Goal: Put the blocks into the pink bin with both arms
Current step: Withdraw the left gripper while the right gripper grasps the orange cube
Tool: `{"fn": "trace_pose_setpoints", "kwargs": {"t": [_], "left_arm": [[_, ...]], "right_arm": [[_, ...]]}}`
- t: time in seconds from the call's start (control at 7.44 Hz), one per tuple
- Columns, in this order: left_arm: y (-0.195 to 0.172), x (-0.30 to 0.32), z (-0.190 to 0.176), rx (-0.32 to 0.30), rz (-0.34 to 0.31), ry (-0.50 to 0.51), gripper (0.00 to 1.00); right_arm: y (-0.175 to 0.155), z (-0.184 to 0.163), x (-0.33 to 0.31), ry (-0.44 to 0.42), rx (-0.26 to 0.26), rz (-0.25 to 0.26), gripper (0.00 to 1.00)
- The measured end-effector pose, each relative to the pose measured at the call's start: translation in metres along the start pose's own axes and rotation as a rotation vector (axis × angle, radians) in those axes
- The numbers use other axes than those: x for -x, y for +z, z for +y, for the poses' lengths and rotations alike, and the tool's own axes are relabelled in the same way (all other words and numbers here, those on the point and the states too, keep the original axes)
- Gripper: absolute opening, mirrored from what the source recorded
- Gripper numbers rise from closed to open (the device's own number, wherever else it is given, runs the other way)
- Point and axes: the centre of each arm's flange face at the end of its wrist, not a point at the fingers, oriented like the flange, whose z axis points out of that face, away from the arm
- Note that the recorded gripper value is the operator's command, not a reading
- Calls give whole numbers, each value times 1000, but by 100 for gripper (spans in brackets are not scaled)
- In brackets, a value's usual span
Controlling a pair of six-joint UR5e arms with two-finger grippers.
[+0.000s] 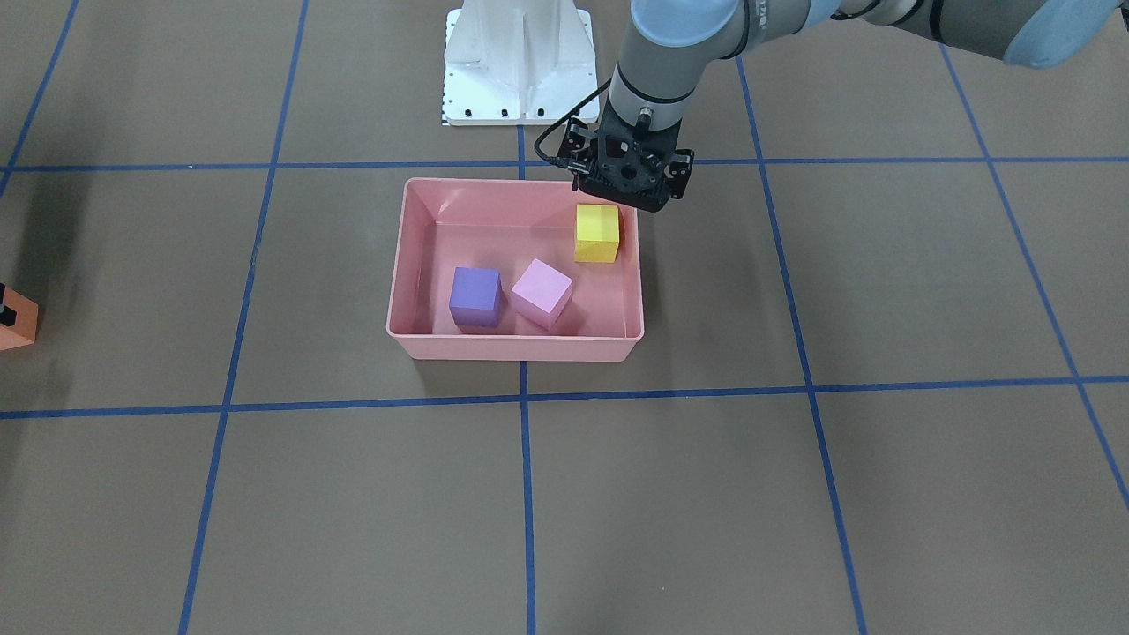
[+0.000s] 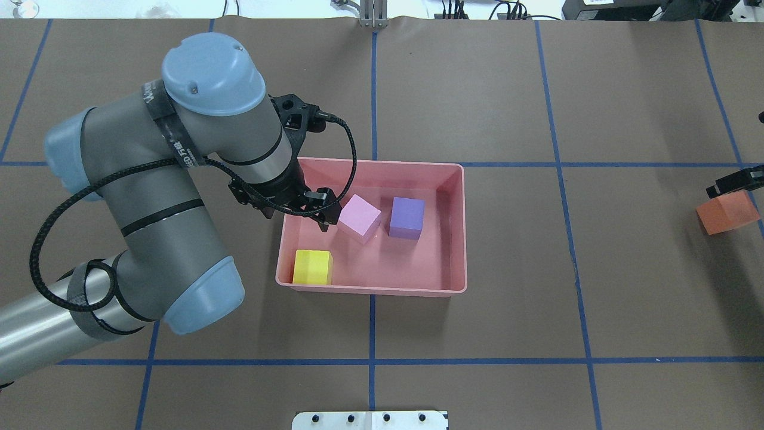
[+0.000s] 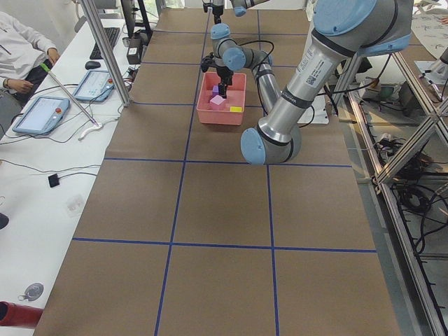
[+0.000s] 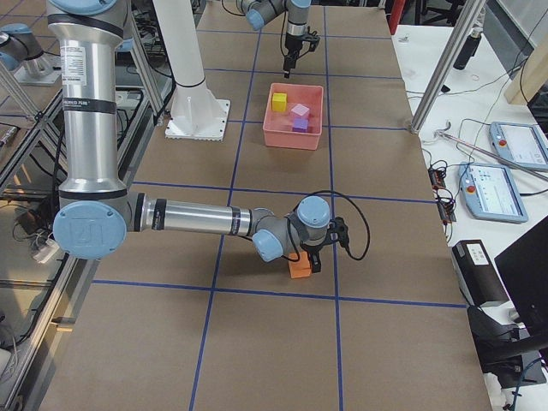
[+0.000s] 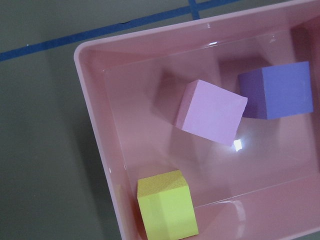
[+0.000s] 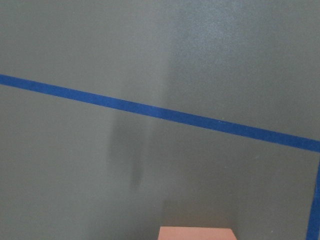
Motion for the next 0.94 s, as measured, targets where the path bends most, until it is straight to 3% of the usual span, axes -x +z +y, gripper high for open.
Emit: {"fn": "trace_pose_setpoints", "kwargs": {"t": [0.4, 0.81, 0.94], "left_arm": [[7, 1, -4, -5, 2, 4, 100], [9, 2, -5, -5, 1, 3, 100], [10, 2, -6, -5, 0, 2, 100]], "right_arm": [[9, 12, -9, -8, 4, 61, 100], [16, 13, -3, -18, 12, 77, 100], [20, 14, -1, -22, 18, 83, 82]]}}
